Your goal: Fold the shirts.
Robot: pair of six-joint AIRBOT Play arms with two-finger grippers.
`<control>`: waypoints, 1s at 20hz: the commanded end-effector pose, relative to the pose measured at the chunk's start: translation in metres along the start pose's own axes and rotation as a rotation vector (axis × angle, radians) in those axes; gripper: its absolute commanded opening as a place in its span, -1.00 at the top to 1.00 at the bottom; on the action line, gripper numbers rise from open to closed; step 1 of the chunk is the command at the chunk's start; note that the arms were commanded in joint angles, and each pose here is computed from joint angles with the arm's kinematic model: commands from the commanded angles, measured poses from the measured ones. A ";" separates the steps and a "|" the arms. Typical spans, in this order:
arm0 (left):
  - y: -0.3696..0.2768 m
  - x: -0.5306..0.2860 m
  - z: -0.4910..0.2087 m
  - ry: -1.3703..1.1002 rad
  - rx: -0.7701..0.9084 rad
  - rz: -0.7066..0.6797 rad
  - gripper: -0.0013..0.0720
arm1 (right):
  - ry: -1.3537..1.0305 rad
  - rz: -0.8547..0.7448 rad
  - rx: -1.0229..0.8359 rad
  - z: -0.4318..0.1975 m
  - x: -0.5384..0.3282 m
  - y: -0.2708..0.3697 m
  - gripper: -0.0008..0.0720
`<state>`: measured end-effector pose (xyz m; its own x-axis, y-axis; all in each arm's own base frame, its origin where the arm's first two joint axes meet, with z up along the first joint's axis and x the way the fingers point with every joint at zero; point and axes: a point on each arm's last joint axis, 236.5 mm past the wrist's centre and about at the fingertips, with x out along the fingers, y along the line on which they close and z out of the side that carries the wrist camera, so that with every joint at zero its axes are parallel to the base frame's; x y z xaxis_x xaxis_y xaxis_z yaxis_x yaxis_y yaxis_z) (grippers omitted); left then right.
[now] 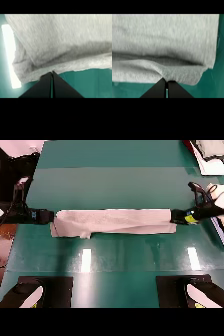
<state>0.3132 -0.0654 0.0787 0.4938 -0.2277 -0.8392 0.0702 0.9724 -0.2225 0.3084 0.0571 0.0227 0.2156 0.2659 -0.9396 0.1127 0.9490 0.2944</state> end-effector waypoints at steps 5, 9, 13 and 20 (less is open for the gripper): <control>0.017 0.034 0.043 -0.123 -0.045 0.046 0.89 | -0.027 -0.002 -0.051 0.071 0.031 0.001 0.95; 0.024 0.059 0.057 -0.151 -0.119 0.050 0.89 | -0.037 -0.003 -0.058 0.092 0.045 0.000 0.94; 0.026 0.061 0.064 -0.181 -0.186 0.049 -0.19 | -0.059 0.006 -0.077 0.112 0.048 0.003 -0.52; 0.023 0.064 0.025 -0.006 -0.161 0.052 0.29 | 0.166 0.068 -0.120 0.073 0.018 -0.041 -0.55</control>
<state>0.3853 -0.0528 0.0436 0.5755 -0.1625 -0.8015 -0.1034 0.9577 -0.2684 0.4074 0.0254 0.0081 0.1658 0.2800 -0.9456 -0.0054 0.9591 0.2830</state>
